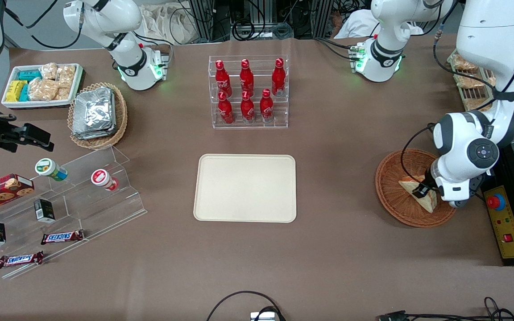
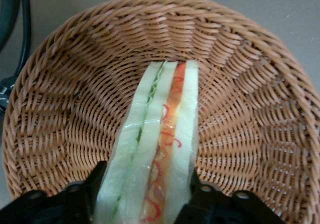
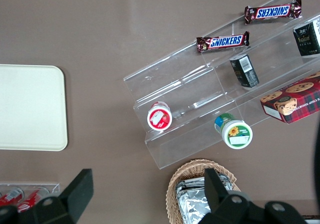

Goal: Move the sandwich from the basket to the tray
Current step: 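Lower the left gripper and close it on the wrapped sandwich, then lift the sandwich and carry it toward the cream tray, then lower the sandwich onto the tray and open the left gripper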

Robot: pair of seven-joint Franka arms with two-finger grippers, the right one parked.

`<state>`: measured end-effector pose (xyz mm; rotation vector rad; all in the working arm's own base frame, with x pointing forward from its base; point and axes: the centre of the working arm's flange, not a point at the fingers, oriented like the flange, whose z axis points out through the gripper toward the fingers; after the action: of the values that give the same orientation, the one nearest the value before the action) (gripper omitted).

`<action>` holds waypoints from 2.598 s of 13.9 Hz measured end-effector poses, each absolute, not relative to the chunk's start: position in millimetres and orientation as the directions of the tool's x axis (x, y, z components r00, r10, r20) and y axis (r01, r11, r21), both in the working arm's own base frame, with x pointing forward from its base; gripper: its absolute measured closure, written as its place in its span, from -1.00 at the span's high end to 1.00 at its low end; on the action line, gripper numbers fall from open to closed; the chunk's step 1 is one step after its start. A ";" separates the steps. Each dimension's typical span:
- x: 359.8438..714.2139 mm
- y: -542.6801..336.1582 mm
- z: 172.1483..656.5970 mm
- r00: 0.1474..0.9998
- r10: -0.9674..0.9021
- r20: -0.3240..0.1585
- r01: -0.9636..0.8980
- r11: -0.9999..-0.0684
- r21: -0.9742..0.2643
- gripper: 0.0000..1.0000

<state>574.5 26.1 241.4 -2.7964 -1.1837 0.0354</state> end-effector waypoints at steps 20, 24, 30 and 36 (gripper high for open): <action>613.0 -210.3 472.3 0.985 0.086 -0.151 0.075 -0.994 -0.077 -0.59; 603.4 -313.4 391.1 0.988 0.001 -0.154 -0.007 -0.999 -0.047 -0.59; 579.7 -424.8 265.7 0.995 0.036 -0.089 0.041 -0.998 0.049 -0.59; 576.3 -434.7 245.2 0.995 0.040 -0.093 0.045 -0.998 0.051 -0.62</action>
<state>576.3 -434.7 245.2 -3.1907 -0.0676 0.1464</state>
